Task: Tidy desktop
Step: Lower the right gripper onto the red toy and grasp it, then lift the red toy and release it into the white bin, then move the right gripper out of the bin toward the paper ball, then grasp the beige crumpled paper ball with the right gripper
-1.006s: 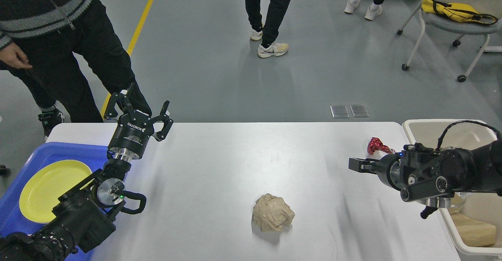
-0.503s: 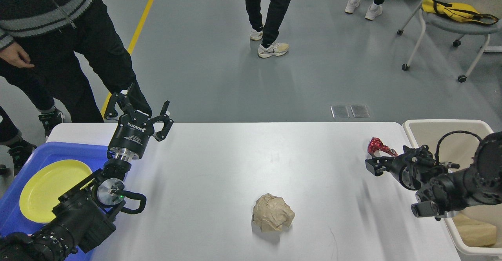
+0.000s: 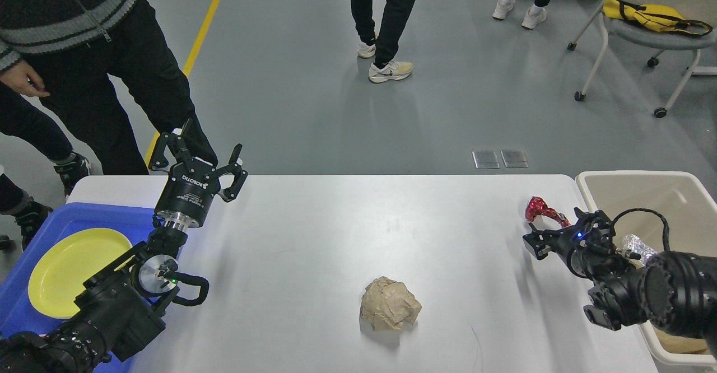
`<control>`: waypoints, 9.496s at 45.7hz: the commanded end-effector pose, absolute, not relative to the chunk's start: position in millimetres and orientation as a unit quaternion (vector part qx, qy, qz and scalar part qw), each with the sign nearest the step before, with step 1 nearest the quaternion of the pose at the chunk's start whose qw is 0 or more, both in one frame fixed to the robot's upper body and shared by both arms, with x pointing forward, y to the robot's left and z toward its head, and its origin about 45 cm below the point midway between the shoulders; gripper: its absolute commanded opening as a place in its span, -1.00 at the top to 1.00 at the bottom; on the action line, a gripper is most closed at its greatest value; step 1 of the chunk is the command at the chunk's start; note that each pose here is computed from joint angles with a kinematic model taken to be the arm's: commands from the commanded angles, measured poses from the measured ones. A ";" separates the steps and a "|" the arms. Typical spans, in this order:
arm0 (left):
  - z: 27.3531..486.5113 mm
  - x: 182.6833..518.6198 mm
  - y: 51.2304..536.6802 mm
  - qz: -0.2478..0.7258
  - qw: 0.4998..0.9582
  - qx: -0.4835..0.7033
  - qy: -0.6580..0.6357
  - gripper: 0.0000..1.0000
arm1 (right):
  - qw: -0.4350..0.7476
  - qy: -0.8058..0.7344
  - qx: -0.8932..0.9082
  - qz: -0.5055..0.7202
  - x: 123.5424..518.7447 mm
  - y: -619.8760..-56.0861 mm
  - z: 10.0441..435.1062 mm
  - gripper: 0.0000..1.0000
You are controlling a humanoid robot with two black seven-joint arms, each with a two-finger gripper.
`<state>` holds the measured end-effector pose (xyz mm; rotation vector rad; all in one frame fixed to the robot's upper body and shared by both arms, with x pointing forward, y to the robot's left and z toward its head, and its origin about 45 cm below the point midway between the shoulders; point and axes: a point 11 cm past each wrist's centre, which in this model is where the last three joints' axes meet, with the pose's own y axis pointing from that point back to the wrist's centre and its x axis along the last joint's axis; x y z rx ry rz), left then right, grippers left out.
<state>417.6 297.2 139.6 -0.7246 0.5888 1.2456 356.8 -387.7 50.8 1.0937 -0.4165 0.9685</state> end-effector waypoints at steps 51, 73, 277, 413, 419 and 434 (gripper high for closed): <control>140.0 417.6 298.8 0.563 0.712 -0.326 0.264 -1.00 | 0.753 -0.164 0.463 0.438 362.1 -390.1 32.4 -0.80; 139.7 417.6 297.2 0.562 0.712 -0.327 0.266 -1.00 | 0.766 -0.152 0.455 0.428 370.0 -390.9 34.6 -0.48; 139.7 417.6 297.2 0.562 0.712 -0.327 0.266 -1.00 | 0.636 -0.197 0.744 -0.062 336.9 -297.4 236.7 -1.00; 139.7 417.6 297.2 0.562 0.712 -0.327 0.266 -1.00 | 0.587 -0.281 0.759 -0.032 271.3 -101.4 56.1 1.00; 139.7 417.6 297.2 0.562 0.712 -0.327 0.266 -1.00 | 0.586 -0.283 0.758 -0.033 271.7 -102.2 56.4 1.00; 139.7 417.6 297.2 0.562 0.712 -0.327 0.266 -1.00 | 0.589 -0.284 0.756 -0.034 275.3 -112.4 65.1 1.00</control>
